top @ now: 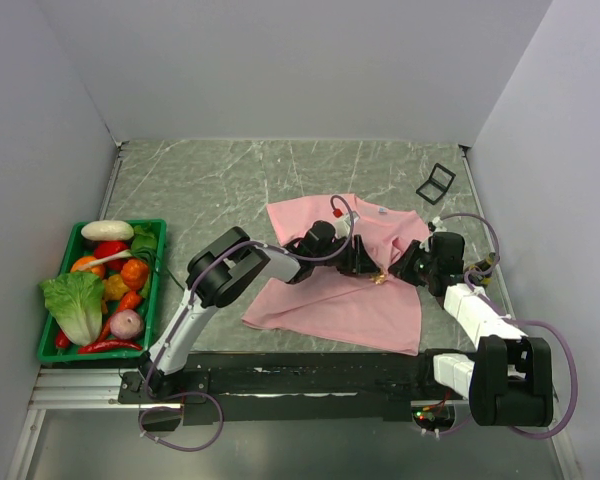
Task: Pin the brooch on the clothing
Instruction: Pass from the left arm to the right, then pass from the right arm to the left
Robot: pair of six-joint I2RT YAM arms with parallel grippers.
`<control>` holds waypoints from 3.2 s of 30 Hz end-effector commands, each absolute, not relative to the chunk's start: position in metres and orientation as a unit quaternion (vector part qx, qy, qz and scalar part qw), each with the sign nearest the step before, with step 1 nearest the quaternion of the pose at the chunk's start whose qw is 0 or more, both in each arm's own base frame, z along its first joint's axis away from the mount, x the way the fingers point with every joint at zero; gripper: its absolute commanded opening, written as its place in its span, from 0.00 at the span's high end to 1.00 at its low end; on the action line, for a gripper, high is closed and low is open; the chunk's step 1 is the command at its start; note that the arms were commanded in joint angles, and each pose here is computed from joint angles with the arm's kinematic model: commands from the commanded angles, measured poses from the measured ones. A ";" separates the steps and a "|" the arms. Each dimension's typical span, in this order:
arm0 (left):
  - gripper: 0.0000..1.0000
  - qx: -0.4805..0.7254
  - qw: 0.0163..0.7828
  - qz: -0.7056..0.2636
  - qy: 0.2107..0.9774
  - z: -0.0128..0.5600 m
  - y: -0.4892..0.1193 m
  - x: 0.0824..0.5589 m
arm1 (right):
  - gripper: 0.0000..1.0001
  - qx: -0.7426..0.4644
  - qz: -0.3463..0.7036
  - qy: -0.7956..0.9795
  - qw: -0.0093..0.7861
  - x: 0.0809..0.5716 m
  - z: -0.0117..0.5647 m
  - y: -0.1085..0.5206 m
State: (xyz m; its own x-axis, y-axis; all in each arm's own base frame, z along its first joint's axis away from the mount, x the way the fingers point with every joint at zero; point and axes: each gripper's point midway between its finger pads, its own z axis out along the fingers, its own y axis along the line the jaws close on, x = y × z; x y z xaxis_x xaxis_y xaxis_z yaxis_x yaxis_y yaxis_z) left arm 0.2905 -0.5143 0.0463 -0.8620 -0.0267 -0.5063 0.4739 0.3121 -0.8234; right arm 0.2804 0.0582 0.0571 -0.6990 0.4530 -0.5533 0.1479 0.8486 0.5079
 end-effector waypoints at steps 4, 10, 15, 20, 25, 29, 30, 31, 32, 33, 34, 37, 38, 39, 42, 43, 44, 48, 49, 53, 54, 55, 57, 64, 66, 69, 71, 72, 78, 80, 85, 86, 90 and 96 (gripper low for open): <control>0.62 0.165 0.217 -0.565 0.779 0.041 -0.519 0.282 | 0.69 0.147 0.223 0.895 0.357 0.288 0.065 0.063; 0.64 0.166 0.213 -0.570 0.776 0.042 -0.520 0.281 | 0.68 0.146 0.214 0.901 0.348 0.290 0.061 0.064; 0.63 0.168 0.215 -0.569 0.776 0.045 -0.521 0.282 | 0.68 0.148 0.203 0.904 0.345 0.293 0.058 0.062; 0.63 0.172 0.217 -0.572 0.772 0.047 -0.522 0.283 | 0.68 0.149 0.198 0.907 0.340 0.296 0.056 0.061; 0.63 0.175 0.219 -0.576 0.768 0.050 -0.522 0.281 | 0.72 0.154 0.195 0.911 0.328 0.300 0.051 0.061; 0.63 0.176 0.220 -0.577 0.766 0.053 -0.523 0.282 | 0.75 0.167 0.178 0.916 0.318 0.300 0.046 0.055; 0.63 0.175 0.221 -0.577 0.766 0.054 -0.523 0.283 | 0.77 0.168 0.176 0.917 0.316 0.300 0.045 0.054; 0.63 0.176 0.222 -0.578 0.765 0.056 -0.524 0.282 | 0.79 0.168 0.175 0.918 0.314 0.299 0.044 0.054; 0.61 0.177 0.225 -0.577 0.765 0.058 -0.524 0.284 | 0.81 0.168 0.174 0.918 0.315 0.299 0.045 0.054; 0.60 0.177 0.226 -0.577 0.765 0.060 -0.524 0.284 | 0.88 0.166 0.176 0.919 0.312 0.299 0.044 0.055; 0.59 0.176 0.229 -0.578 0.763 0.063 -0.524 0.286 | 0.92 0.165 0.177 0.919 0.310 0.299 0.043 0.055; 0.54 0.173 0.237 -0.585 0.756 0.077 -0.520 0.289 | 1.00 0.161 0.195 0.918 0.305 0.299 0.044 0.062; 0.51 0.173 0.239 -0.585 0.755 0.079 -0.518 0.290 | 1.00 0.159 0.201 0.917 0.305 0.300 0.045 0.064; 0.47 0.169 0.245 -0.583 0.756 0.081 -0.514 0.294 | 1.00 0.161 0.207 0.917 0.301 0.299 0.043 0.066; 0.41 0.166 0.254 -0.580 0.756 0.088 -0.502 0.296 | 1.00 0.169 0.239 0.907 0.304 0.301 0.047 0.069; 0.40 0.165 0.258 -0.582 0.754 0.094 -0.500 0.296 | 1.00 0.166 0.261 0.902 0.303 0.301 0.050 0.074; 0.39 0.162 0.253 -0.580 0.757 0.090 -0.496 0.293 | 1.00 0.165 0.275 0.896 0.307 0.302 0.053 0.076; 0.40 0.151 0.240 -0.590 0.756 0.090 -0.491 0.284 | 1.00 0.182 0.322 0.876 0.310 0.306 0.064 0.078; 0.40 0.149 0.240 -0.595 0.753 0.091 -0.490 0.283 | 1.00 0.184 0.330 0.873 0.308 0.306 0.065 0.078; 0.39 0.137 0.240 -0.591 0.758 0.092 -0.486 0.283 | 1.00 0.188 0.356 0.861 0.311 0.305 0.074 0.077; 0.39 0.136 0.239 -0.593 0.757 0.092 -0.486 0.282 | 1.00 0.187 0.366 0.858 0.309 0.304 0.076 0.079; 0.40 0.136 0.242 -0.598 0.752 0.096 -0.487 0.282 | 1.00 0.190 0.370 0.854 0.312 0.305 0.078 0.077; 0.40 0.133 0.234 -0.610 0.746 0.101 -0.489 0.278 | 1.00 0.192 0.390 0.847 0.308 0.302 0.082 0.080; 0.42 0.110 0.212 -0.653 0.719 0.116 -0.493 0.270 | 1.00 0.195 0.412 0.832 0.316 0.300 0.089 0.080; 0.42 0.109 0.207 -0.654 0.719 0.115 -0.495 0.270 | 1.00 0.196 0.414 0.830 0.319 0.301 0.092 0.079; 0.43 0.103 0.198 -0.648 0.728 0.107 -0.498 0.270 | 1.00 0.194 0.412 0.829 0.324 0.300 0.096 0.077; 0.43 0.100 0.196 -0.647 0.730 0.105 -0.498 0.269 | 1.00 0.192 0.413 0.828 0.328 0.301 0.099 0.077; 0.43 0.096 0.193 -0.642 0.735 0.102 -0.497 0.270 | 1.00 0.191 0.412 0.828 0.328 0.300 0.099 0.078; 0.42 0.098 0.192 -0.642 0.735 0.103 -0.502 0.268 | 1.00 0.191 0.414 0.825 0.334 0.299 0.105 0.077; 0.42 0.099 0.188 -0.646 0.733 0.103 -0.505 0.267 | 1.00 0.190 0.415 0.824 0.336 0.298 0.107 0.078; 0.42 0.096 0.179 -0.664 0.719 0.109 -0.510 0.261 | 1.00 0.190 0.415 0.823 0.339 0.297 0.109 0.078; 0.42 0.096 0.182 -0.670 0.713 0.113 -0.510 0.262 | 1.00 0.191 0.416 0.822 0.338 0.296 0.109 0.078; 0.42 0.097 0.175 -0.664 0.720 0.107 -0.515 0.258 | 1.00 0.193 0.419 0.820 0.340 0.295 0.110 0.079; 0.43 0.086 0.172 -0.687 0.701 0.117 -0.514 0.254 | 1.00 0.191 0.412 0.822 0.343 0.294 0.111 0.078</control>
